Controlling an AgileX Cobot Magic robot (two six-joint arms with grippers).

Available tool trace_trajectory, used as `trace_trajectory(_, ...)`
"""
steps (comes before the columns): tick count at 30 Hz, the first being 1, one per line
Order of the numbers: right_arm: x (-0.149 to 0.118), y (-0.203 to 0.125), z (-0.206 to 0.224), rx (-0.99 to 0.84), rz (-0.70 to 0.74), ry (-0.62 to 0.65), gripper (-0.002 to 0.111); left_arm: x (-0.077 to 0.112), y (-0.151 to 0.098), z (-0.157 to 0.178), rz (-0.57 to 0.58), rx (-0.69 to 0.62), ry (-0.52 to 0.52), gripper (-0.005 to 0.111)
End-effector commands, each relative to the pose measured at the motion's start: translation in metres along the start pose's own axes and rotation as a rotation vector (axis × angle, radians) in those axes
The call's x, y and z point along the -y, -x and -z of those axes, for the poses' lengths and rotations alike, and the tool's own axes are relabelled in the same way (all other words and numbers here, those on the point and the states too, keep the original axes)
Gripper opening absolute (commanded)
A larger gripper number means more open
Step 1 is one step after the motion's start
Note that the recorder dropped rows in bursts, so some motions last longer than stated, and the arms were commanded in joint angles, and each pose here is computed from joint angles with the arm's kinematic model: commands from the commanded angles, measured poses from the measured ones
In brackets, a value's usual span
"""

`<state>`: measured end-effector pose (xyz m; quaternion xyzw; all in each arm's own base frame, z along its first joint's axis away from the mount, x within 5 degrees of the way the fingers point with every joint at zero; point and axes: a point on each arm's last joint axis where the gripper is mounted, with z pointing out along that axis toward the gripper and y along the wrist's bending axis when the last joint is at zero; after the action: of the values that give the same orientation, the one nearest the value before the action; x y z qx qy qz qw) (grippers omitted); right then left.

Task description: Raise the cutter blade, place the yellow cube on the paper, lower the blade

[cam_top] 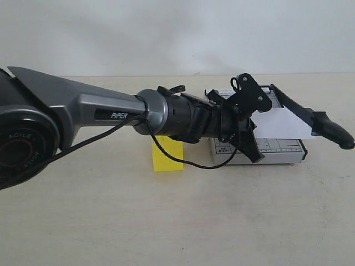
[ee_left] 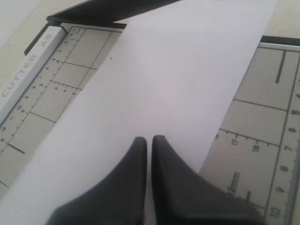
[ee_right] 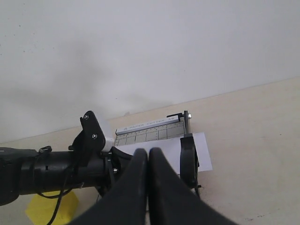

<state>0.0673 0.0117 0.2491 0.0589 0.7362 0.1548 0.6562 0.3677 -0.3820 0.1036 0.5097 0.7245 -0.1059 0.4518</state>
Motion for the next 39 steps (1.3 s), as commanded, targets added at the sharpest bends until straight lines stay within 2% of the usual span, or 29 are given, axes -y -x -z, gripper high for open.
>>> trace_trajectory(1, 0.000, 0.001, 0.000, 0.016, 0.004, 0.001, 0.000, 0.003, -0.004, -0.009, 0.016, -0.008, 0.008, 0.005)
trace_trajectory(14, 0.000, 0.001, 0.000, 0.016, 0.004, 0.001, 0.000, 0.000, 0.001, -0.008, 0.016, 0.002, 0.022, 0.005)
trace_trajectory(20, 0.000, 0.001, 0.000, 0.016, 0.004, 0.001, 0.000, -0.009, 0.018, 0.005, 0.068, 0.033, 0.059, 0.006)
trace_trajectory(23, 0.000, 0.001, 0.000, 0.018, 0.004, 0.001, 0.000, -0.014, 0.030, 0.014, 0.092, 0.061, 0.069, 0.015)
trace_trajectory(28, 0.000, 0.003, 0.001, 0.034, 0.004, 0.000, 0.000, -0.022, 0.050, 0.031, 0.092, 0.110, 0.087, 0.045)
trace_trajectory(31, 0.000, 0.003, 0.001, 0.041, 0.004, 0.000, 0.000, -0.023, 0.057, 0.044, 0.159, 0.118, 0.094, 0.058)
trace_trajectory(36, 0.000, 0.006, 0.001, 0.075, 0.004, -0.001, 0.000, -0.026, 0.055, 0.075, 0.188, 0.040, 0.213, 0.060)
trace_trajectory(39, 0.000, 0.006, 0.001, 0.077, 0.004, -0.001, 0.000, -0.027, 0.050, 0.097, 0.245, 0.012, 0.245, 0.060)
